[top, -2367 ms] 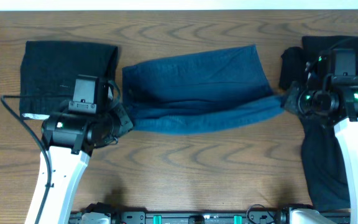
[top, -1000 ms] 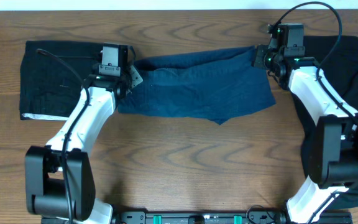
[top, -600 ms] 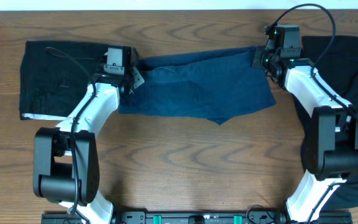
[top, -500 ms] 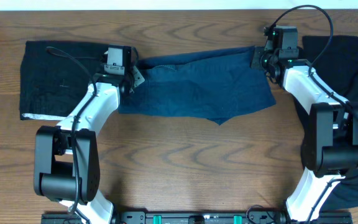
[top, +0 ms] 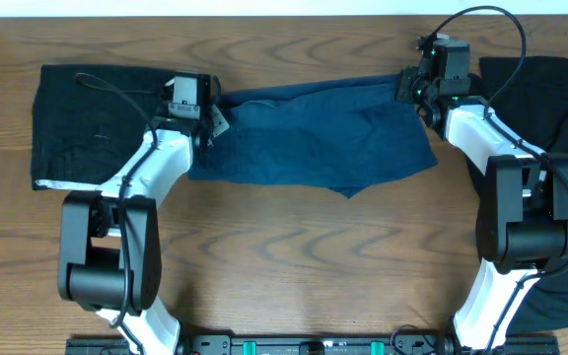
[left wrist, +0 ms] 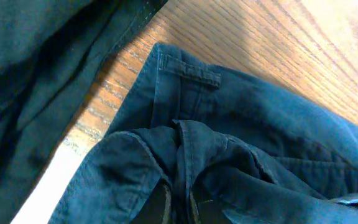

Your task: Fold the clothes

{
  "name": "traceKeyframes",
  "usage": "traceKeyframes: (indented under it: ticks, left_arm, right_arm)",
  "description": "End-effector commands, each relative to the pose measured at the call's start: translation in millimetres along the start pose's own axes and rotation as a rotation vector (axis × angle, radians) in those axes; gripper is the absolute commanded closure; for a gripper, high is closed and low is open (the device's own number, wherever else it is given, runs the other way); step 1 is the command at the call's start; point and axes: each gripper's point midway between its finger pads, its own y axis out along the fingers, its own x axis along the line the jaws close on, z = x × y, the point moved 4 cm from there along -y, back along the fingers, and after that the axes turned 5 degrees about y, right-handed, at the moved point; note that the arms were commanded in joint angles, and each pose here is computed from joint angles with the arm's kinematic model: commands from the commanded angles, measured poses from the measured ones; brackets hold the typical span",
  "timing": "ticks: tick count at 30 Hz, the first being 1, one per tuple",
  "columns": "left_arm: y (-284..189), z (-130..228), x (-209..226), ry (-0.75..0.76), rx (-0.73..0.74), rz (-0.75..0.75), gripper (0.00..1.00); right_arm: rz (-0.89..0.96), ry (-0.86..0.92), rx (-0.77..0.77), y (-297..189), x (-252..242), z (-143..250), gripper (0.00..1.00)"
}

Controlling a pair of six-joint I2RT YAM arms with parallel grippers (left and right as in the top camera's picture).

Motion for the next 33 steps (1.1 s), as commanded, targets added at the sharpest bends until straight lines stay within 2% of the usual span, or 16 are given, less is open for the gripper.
traceKeyframes:
  ticks: [1,3,5,6,8,11,13,17,19,20,22,23,24,25,26,33]
  left_arm:
    - [5.3,-7.6,3.3,-0.011,-0.032,-0.03,0.9]
    - [5.2,-11.3,0.7,-0.014,-0.05,-0.017,0.85]
    - [4.9,-16.8,-3.0,-0.017,-0.076,0.001,0.67]
    - [4.6,-19.7,-5.0,-0.019,-0.09,0.011,0.59]
    - [3.8,-26.6,-9.9,-0.002,-0.124,0.034,0.57]
    - [-4.6,-38.4,-28.4,0.097,-0.168,0.138,0.42]
    - [-17.6,-46.0,-38.3,0.147,-0.189,0.188,0.32]
    - [-56.7,-61.2,-44.4,0.163,-0.245,0.215,0.25]
    - [-74.1,-62.4,-43.0,0.162,-0.247,0.217,0.26]
    - [-81.3,-59.5,-41.4,0.164,-0.233,0.211,0.38]
    - [-90.1,-49.4,-37.7,0.175,-0.19,0.193,0.67]
    - [-91.8,-42.4,-35.2,0.181,-0.158,0.179,0.79]
    - [-91.4,-34.4,-32.6,0.189,-0.123,0.163,0.87]
    - [-90.0,-26.4,-30.0,0.197,-0.088,0.147,0.89]
    - [-86.4,-16.8,-26.6,0.206,-0.044,0.125,0.91]
    - [-46.0,26.9,-21.9,0.257,0.126,0.051,0.92]
  right_arm:
    - [-0.003,-0.018,-0.019,1.8,5.1,-5.4,0.82]
    - [-0.007,-0.02,-0.033,2.0,6.0,-8.0,0.8]
    - [-0.013,-0.022,-0.052,1.8,7.3,-11.9,0.69]
    - [-0.017,-0.025,-0.064,1.7,8.1,-14.4,0.68]
    - [-0.026,-0.045,-0.094,1.2,10.3,-20.5,0.6]
    - [-0.044,-0.111,-0.143,-3.1,15.4,-32.8,0.48]
    - [-0.064,-0.16,-0.139,-12.0,22.1,-40.1,0.46]
    - [-0.082,-0.177,-0.071,-42.6,33.7,-49.3,0.46]
    - [-0.082,-0.172,-0.024,-57.5,36.6,-48.4,0.51]
    - [-0.084,-0.168,0.004,-63.5,37.4,-45.4,0.58]
    - [-0.078,-0.158,0.069,-70.2,35.9,-34.2,0.78]
    - [-0.073,-0.153,0.104,-71.0,34.2,-27.2,0.85]
    - [-0.064,-0.147,0.138,-71.5,31.9,-20.3,0.92]
    - [-0.055,-0.142,0.175,-70.3,29.1,-12.0,0.98]
    - [-0.044,-0.135,0.215,-68.3,25.5,-2.5,0.99]
    - [-0.003,-0.109,0.377,-40.2,4.8,49.7,0.99]
